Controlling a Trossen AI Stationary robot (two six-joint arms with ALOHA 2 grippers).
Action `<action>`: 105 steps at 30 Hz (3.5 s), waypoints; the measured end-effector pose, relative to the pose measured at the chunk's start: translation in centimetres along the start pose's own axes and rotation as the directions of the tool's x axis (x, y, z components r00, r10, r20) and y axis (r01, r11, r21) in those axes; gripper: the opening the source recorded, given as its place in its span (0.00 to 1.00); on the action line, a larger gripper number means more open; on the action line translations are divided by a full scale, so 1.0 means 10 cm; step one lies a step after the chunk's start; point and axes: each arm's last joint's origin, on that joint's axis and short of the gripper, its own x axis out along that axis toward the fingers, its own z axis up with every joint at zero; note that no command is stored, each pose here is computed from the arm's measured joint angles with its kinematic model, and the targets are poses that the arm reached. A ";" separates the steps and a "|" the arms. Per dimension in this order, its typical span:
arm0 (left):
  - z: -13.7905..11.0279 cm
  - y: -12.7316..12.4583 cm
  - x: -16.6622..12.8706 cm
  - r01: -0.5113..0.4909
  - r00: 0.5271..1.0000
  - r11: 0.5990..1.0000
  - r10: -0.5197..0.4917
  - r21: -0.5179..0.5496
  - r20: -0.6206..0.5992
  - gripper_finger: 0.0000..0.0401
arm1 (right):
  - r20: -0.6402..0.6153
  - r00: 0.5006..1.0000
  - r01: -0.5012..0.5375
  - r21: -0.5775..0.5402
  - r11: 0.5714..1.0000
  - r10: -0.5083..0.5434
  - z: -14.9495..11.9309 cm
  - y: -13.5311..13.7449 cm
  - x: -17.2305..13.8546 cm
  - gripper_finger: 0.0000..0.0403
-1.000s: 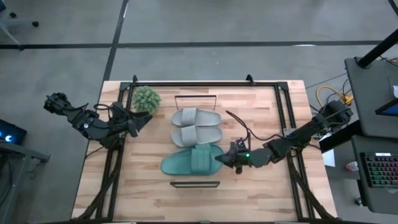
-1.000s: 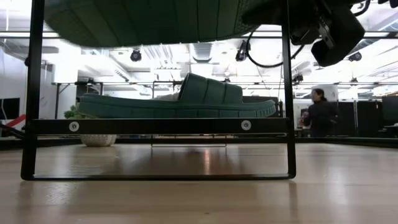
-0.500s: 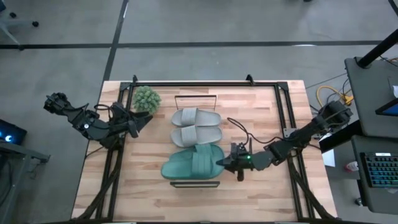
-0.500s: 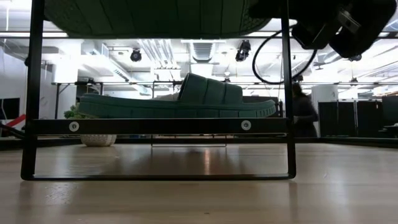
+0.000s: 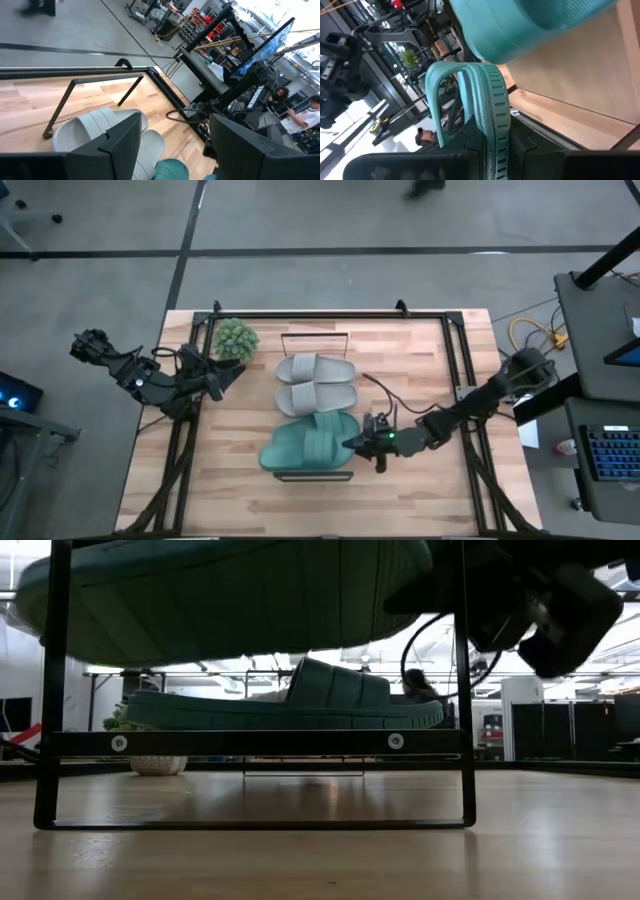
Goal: Pick and place slides into the shelf
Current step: Put the green slipper on the shelf and align it with the other green slipper
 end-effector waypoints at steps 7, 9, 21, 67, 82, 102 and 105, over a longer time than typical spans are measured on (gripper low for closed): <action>0.03 0.00 -0.02 0.012 1.000 1.000 -0.012 -0.021 0.004 0.55 | -0.040 0.997 -0.063 0.031 0.998 0.064 -0.04 -0.18 0.14 0.08; 0.05 0.01 -0.03 0.018 1.000 0.999 -0.018 -0.031 0.007 0.55 | -0.045 0.998 -0.052 0.029 0.998 0.053 -0.06 -0.22 0.14 0.08; 0.12 0.06 -0.09 0.035 0.999 0.998 -0.034 -0.054 0.019 0.55 | -0.023 1.000 -0.010 -0.010 1.000 0.010 -0.02 -0.26 -0.07 0.08; 0.13 0.07 -0.09 0.024 0.999 0.998 -0.021 -0.058 0.041 0.55 | 0.098 0.992 0.111 -0.301 0.947 -0.086 0.19 -0.50 -0.04 0.08; 0.11 0.05 -0.07 0.018 0.999 0.999 -0.016 -0.048 0.037 0.55 | 0.168 0.973 0.216 -0.409 0.887 -0.160 0.30 -0.54 -0.03 0.08; 0.01 0.00 -0.01 0.012 1.000 1.000 -0.012 -0.012 -0.004 0.55 | 0.169 0.978 0.188 -0.469 0.863 -0.121 0.31 -0.50 -0.01 0.16; 0.00 0.00 -0.01 0.019 1.000 1.000 -0.019 -0.013 -0.017 0.55 | 0.169 0.978 0.187 -0.468 0.864 -0.120 0.32 -0.50 -0.01 0.22</action>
